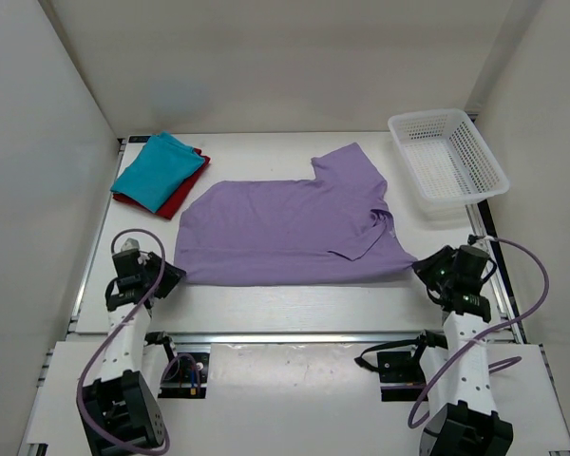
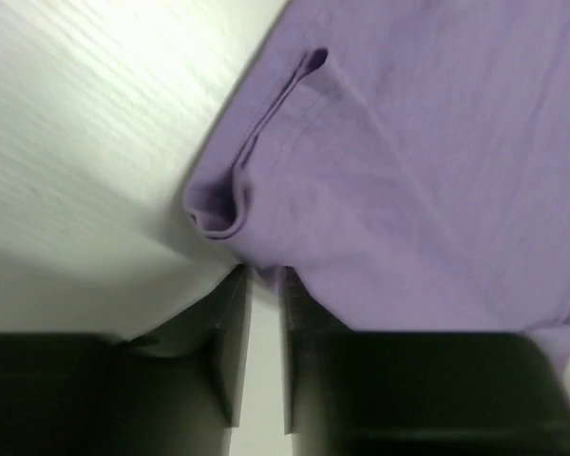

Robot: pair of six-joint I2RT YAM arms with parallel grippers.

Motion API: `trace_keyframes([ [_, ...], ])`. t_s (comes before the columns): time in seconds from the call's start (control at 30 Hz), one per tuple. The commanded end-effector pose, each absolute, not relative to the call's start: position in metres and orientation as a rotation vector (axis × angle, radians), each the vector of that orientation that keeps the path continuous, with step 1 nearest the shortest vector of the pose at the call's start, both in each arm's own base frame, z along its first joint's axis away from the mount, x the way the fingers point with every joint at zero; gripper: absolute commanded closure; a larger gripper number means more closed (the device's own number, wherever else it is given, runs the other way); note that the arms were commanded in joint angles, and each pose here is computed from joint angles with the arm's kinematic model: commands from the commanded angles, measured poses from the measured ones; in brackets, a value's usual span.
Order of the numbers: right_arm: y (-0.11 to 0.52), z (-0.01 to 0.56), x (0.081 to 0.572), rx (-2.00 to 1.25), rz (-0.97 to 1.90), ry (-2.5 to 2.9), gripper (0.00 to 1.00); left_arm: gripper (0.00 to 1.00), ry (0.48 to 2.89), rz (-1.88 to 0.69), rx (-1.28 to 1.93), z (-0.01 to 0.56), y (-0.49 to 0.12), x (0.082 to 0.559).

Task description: Fold and stack the t-shirts

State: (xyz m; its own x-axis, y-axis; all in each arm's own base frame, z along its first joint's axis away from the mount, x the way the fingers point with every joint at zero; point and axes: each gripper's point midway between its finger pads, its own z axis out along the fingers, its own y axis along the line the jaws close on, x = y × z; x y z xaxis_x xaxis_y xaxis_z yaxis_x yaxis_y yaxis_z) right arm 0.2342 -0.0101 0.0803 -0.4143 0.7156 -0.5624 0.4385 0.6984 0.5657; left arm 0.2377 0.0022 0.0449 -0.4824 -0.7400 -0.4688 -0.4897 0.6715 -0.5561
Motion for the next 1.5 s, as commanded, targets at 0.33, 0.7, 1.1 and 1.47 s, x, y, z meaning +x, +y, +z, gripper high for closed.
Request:
trace_keyframes([
  [0.33, 0.016, 0.148, 0.264, 0.575, 0.528, 2.001, 0.65, 0.37, 2.077, -0.728, -0.85, 0.106, -0.026, 0.279],
  [0.7, 0.122, 0.079, 0.281, 0.224, 0.635, 2.249, 0.93, 0.55, 2.046, -0.824, -0.247, 0.139, -0.188, 0.299],
  [1.1, 0.111, 0.042, 0.279, 0.282, 0.61, 2.298, 0.76, 0.52, 2.205, -0.973, 0.097, 0.079, -0.287, 0.251],
  [1.47, 0.119, 0.044, 0.291, 0.243, 0.636, 2.311, 0.77, 0.53, 2.188, -0.985, 0.136, 0.081, -0.299, 0.245],
])
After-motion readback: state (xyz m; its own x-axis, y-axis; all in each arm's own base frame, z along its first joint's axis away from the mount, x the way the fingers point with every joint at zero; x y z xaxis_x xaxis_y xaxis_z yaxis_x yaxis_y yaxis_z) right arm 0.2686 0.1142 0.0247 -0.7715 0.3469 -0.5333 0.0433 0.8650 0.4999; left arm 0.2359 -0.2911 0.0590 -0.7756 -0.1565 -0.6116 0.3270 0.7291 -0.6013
